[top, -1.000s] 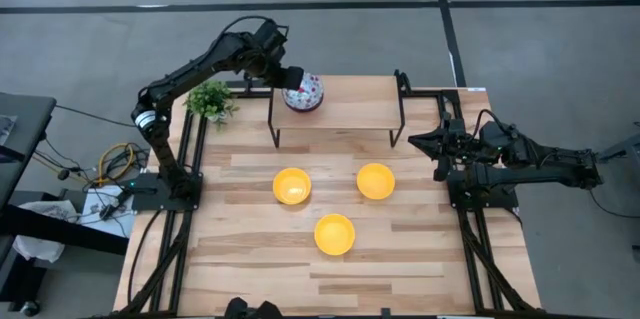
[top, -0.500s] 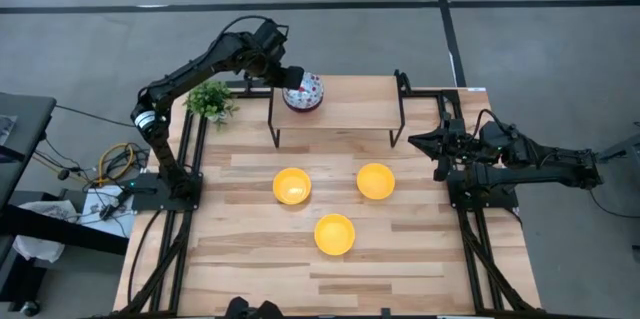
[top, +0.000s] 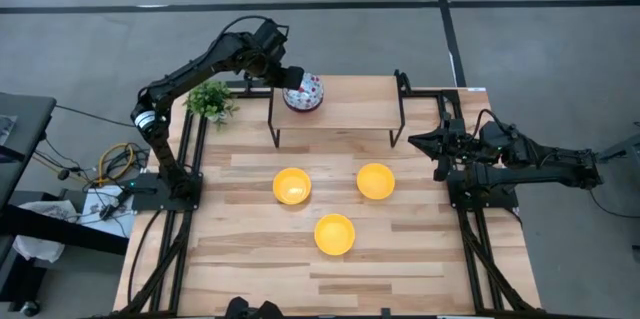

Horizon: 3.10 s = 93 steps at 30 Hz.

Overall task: Pick & Place Mini bowls
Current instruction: Stack the white bowl on the white bowls on the shelf

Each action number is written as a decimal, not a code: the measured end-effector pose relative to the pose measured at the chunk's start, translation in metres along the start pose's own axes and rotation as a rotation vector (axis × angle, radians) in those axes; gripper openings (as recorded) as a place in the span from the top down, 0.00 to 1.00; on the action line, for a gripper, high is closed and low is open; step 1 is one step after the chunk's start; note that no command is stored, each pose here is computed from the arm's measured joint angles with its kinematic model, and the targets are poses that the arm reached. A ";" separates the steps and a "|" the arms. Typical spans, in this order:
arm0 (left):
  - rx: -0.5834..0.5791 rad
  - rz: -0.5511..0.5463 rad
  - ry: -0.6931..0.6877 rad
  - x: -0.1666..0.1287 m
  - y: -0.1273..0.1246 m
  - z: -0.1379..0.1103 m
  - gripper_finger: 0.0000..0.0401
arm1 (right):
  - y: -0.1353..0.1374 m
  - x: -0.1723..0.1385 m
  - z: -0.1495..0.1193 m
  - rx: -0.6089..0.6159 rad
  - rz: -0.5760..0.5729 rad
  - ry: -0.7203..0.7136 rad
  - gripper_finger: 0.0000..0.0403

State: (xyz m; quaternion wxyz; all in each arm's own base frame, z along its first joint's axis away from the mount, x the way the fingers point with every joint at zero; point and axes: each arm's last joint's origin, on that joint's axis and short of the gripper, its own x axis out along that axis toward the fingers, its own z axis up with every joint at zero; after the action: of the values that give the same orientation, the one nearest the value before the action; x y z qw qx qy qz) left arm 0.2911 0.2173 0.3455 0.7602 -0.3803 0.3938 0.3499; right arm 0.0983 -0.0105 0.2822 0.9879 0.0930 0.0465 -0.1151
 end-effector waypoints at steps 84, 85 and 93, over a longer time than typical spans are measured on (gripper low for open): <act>0.140 -0.073 -0.246 -0.041 -0.029 -0.021 0.83 | 0.000 0.000 0.000 0.017 0.001 0.000 0.96; 0.158 -0.095 -0.252 -0.041 -0.037 -0.024 0.83 | 0.000 0.000 0.000 0.018 0.001 0.000 0.96; 0.333 -0.089 -0.279 -0.015 -0.084 -0.045 0.83 | 0.000 0.000 0.000 0.024 0.000 0.000 0.96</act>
State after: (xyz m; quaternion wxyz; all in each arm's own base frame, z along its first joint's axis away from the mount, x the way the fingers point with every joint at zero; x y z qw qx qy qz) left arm 0.3388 0.1362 0.3657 0.8742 -0.2144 0.3200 0.2956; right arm 0.0983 -0.0105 0.2822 0.9867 0.1048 0.0450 -0.1155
